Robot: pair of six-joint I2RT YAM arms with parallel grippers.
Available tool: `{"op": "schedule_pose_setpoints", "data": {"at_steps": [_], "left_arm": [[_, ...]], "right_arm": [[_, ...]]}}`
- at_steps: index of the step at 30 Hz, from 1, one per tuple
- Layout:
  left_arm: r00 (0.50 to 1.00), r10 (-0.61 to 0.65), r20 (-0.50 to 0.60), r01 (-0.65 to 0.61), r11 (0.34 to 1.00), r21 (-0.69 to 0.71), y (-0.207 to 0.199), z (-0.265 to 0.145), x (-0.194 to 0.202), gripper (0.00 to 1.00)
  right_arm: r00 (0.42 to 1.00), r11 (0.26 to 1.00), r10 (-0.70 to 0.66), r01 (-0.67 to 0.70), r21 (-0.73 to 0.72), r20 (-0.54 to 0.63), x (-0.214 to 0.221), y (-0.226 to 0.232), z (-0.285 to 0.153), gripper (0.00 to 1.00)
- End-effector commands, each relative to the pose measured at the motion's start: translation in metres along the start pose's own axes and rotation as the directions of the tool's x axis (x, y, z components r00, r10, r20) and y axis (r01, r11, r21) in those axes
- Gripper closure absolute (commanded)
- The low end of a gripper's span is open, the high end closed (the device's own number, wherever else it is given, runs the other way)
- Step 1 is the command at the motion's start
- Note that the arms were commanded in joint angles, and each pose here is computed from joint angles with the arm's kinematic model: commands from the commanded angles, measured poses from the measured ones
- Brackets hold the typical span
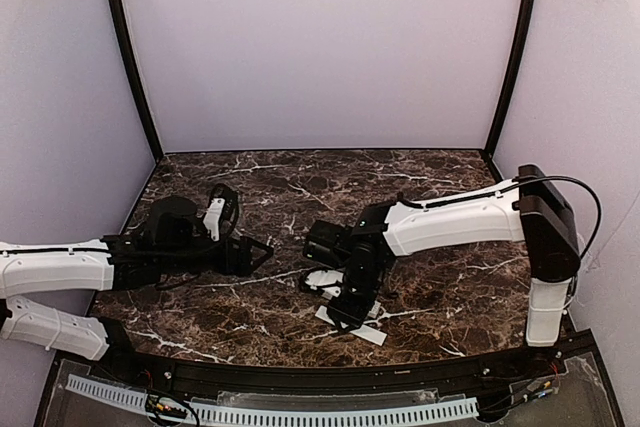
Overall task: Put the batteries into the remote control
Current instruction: Pick up the battery cover at the center of the board.
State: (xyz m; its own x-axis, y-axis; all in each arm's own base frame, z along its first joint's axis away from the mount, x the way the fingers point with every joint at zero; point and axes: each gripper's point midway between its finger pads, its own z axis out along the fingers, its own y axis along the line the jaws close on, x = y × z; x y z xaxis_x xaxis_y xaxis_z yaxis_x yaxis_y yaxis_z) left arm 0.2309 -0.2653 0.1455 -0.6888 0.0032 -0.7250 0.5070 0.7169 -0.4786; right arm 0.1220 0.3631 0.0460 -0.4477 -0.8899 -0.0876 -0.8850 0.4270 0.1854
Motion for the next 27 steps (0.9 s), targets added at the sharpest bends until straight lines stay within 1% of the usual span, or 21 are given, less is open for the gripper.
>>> {"op": "schedule_pose_setpoints", "data": {"at_steps": [1,13,15,20,24,27], "left_arm": [[1.0,-0.024,0.017,0.026,0.995,-0.1,0.019,-0.012,0.001,0.08],[0.999,-0.018,0.043,0.022,0.994,-0.105,0.023,-0.02,0.001,0.06],[0.999,-0.017,0.043,0.021,0.994,-0.106,0.024,-0.021,0.003,0.06],[0.999,-0.017,0.045,0.021,0.994,-0.106,0.025,-0.023,0.005,0.06],[0.999,-0.019,0.045,0.023,0.994,-0.106,0.027,-0.023,0.008,0.05],[0.999,-0.018,0.045,0.023,0.994,-0.106,0.027,-0.022,0.009,0.05]], "right_arm": [[0.998,0.999,0.01,-0.008,0.047,-0.055,0.003,-0.003,0.007,0.57],[0.988,0.992,0.013,0.006,0.126,-0.155,0.008,-0.007,0.034,0.63],[0.984,0.991,0.018,0.007,0.136,-0.177,0.011,-0.008,0.04,0.64],[0.967,0.976,0.041,0.015,0.218,-0.252,0.023,-0.019,0.05,0.62],[0.968,0.967,0.054,0.011,0.256,-0.244,0.02,-0.021,0.047,0.62],[0.971,0.97,0.048,0.011,0.242,-0.235,0.017,-0.018,0.046,0.63]]}}
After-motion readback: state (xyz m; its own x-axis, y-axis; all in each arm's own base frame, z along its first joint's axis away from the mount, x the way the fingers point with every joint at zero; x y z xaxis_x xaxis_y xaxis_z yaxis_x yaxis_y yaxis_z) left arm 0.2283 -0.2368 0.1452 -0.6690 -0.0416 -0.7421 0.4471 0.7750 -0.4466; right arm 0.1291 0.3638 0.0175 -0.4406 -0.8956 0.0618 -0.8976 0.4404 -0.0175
